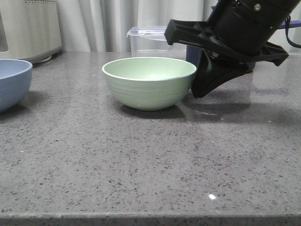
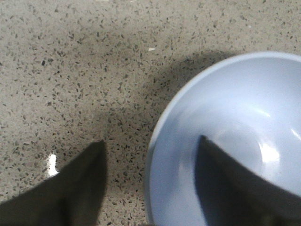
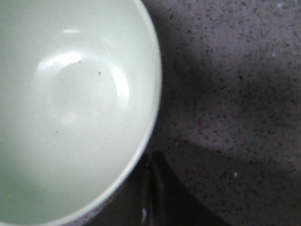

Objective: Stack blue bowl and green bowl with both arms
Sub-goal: 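Lift the blue bowl with the left gripper over the green bowl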

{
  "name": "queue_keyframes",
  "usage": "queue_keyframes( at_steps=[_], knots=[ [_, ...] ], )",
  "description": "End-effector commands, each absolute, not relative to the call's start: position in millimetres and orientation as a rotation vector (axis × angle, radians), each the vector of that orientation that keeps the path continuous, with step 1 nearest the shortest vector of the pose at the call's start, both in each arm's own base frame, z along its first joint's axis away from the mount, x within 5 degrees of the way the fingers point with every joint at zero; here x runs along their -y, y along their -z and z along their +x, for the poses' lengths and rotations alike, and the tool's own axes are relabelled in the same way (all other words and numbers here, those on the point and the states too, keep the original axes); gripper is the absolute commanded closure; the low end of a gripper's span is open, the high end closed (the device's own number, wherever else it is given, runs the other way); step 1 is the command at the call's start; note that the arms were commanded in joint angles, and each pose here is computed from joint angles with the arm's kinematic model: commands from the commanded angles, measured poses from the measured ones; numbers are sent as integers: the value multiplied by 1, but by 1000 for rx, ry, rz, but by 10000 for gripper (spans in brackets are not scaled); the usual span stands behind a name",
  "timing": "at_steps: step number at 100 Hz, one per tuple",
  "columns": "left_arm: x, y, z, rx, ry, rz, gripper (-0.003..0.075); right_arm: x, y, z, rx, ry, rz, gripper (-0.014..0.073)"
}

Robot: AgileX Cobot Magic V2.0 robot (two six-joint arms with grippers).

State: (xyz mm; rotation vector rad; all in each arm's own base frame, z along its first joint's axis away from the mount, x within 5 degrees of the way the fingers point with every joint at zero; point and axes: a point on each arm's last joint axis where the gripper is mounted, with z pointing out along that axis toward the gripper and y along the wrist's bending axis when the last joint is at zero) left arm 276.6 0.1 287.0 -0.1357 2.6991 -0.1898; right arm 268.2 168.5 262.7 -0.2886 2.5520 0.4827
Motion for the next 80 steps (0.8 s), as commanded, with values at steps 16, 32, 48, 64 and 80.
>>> queue_keyframes(
  at_steps=[16, 32, 48, 64, 80],
  knots=[
    [1, -305, 278, -2611, 206, -138, 741, -169, -283, 269, -2449, -528, -273, 677],
    [1, -306, 278, -2613, 206, -137, 741, -169, -283, 269, -2449, -528, -273, 677],
    [7, -324, 279, -2610, 207, -46, 741, -169, -283, 269, -2449, -528, -273, 677],
    [29, -358, 283, -2532, 245, 68, 741, -169, -283, 269, -2450, -527, -272, 677],
    [60, -384, 288, -2491, 293, 215, 741, -169, -283, 269, -2450, -527, -272, 677]
  ],
)
